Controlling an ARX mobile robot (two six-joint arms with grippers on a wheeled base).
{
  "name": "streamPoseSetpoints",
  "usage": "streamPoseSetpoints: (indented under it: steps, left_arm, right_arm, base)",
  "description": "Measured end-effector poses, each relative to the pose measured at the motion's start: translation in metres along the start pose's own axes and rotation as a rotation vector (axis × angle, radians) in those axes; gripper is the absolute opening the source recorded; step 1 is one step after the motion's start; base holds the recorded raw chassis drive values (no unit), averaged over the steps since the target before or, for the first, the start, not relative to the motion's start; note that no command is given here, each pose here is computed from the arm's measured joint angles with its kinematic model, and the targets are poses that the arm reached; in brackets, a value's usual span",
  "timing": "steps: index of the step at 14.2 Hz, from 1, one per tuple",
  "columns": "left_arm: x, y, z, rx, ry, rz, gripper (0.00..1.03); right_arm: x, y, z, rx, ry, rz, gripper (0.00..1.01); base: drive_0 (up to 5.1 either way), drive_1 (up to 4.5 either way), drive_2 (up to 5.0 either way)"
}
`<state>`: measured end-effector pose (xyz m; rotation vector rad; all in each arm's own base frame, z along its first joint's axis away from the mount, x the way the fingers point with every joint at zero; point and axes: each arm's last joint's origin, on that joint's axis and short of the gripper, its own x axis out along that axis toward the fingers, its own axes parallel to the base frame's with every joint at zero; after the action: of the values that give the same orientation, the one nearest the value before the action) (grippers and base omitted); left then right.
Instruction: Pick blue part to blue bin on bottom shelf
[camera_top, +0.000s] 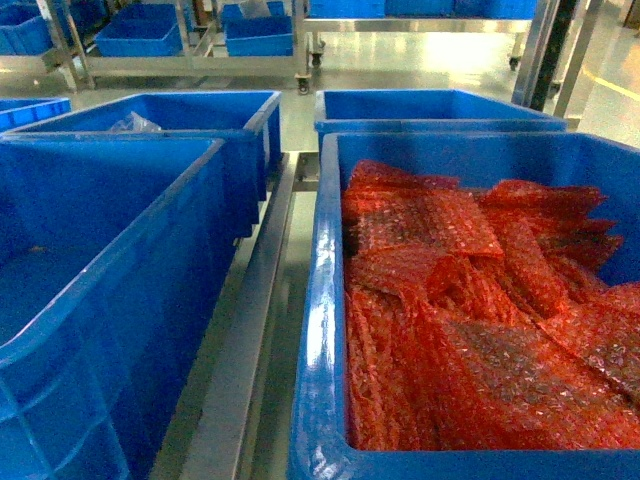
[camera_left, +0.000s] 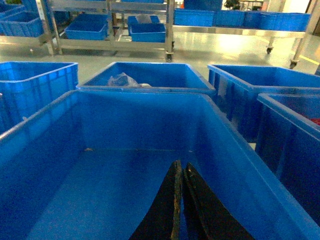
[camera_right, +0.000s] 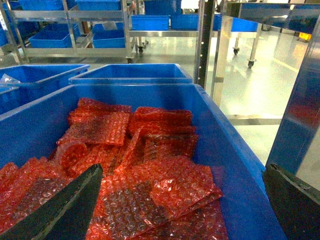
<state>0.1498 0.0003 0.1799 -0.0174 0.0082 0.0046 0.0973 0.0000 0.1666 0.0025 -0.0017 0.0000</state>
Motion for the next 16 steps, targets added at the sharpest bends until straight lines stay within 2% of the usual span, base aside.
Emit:
streamPoseSetpoints:
  steps: [3, 4, 6, 16]
  left_arm:
    - [-0.011, 0.0, -0.005, 0.002, 0.001, -0.005, 0.02]
    - [-0.014, 0.0, -0.008, 0.002, -0.03, -0.005, 0.02]
    - [-0.017, 0.0, -0.014, 0.002, 0.001, -0.005, 0.02]
    - [-0.038, 0.0, -0.01, 0.003, -0.021, -0.005, 0.02]
  right_arm:
    - [0.0, 0.0, 0.0, 0.0, 0.0, 0.0, 0.98]
    - [0.0, 0.0, 0.0, 0.0, 0.0, 0.0, 0.98]
    - [0.0, 0.0, 0.0, 0.0, 0.0, 0.0, 0.98]
    - [0.0, 0.0, 0.0, 0.0, 0.0, 0.0, 0.98]
  base:
    - [0.0, 0.0, 0.0]
    - [0.0, 0.0, 0.0]
    - [0.0, 0.0, 0.0]
    - [0.0, 0.0, 0.0]
